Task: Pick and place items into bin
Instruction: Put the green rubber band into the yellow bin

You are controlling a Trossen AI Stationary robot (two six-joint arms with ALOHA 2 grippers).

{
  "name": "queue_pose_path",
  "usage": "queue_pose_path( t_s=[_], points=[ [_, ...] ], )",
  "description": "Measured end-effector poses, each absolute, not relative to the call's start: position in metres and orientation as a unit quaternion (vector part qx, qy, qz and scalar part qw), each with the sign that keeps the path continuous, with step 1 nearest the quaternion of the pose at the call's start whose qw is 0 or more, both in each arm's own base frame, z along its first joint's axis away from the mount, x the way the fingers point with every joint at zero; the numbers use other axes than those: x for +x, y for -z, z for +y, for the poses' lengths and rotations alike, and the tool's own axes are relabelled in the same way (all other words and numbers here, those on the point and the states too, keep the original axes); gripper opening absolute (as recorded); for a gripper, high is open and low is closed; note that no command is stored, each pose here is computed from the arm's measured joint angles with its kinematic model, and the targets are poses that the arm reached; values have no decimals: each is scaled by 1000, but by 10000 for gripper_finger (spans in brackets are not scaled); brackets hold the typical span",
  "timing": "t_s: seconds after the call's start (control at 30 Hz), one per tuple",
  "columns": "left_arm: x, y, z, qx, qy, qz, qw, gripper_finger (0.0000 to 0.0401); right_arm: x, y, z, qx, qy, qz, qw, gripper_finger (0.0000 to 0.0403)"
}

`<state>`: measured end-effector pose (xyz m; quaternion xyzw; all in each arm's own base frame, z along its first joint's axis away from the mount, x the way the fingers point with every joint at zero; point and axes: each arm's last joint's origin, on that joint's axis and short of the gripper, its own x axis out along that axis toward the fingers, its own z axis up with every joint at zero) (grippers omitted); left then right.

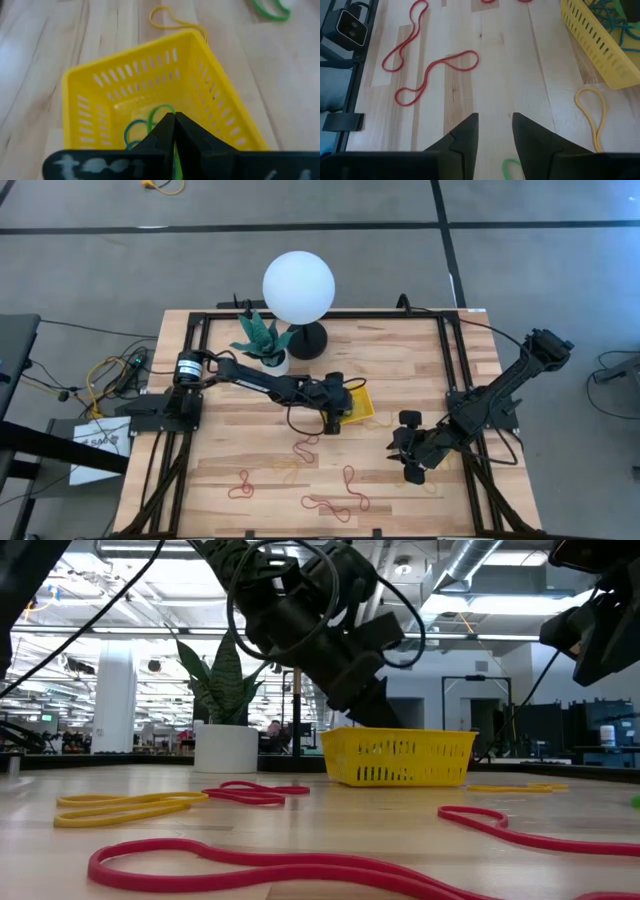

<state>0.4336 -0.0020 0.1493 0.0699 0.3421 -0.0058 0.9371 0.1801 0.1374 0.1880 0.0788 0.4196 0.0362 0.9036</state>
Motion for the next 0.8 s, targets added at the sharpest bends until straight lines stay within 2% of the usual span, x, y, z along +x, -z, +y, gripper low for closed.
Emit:
queue_pose_path(
  t_s=[0.2, 0.5, 0.8],
  points=[
    [433, -149, -1, 74, -5, 347, 935, 24, 178, -186, 136, 113, -9, 437, 892, 113],
    [434, -150, -2, 67, -15, 338, 939, 95, 160, -174, 123, 169, 102, 526, 827, 113],
    [448, -188, -12, 73, 36, 351, 933, 105, 158, -156, 124, 169, 133, 588, 780, 113]
  ],
)
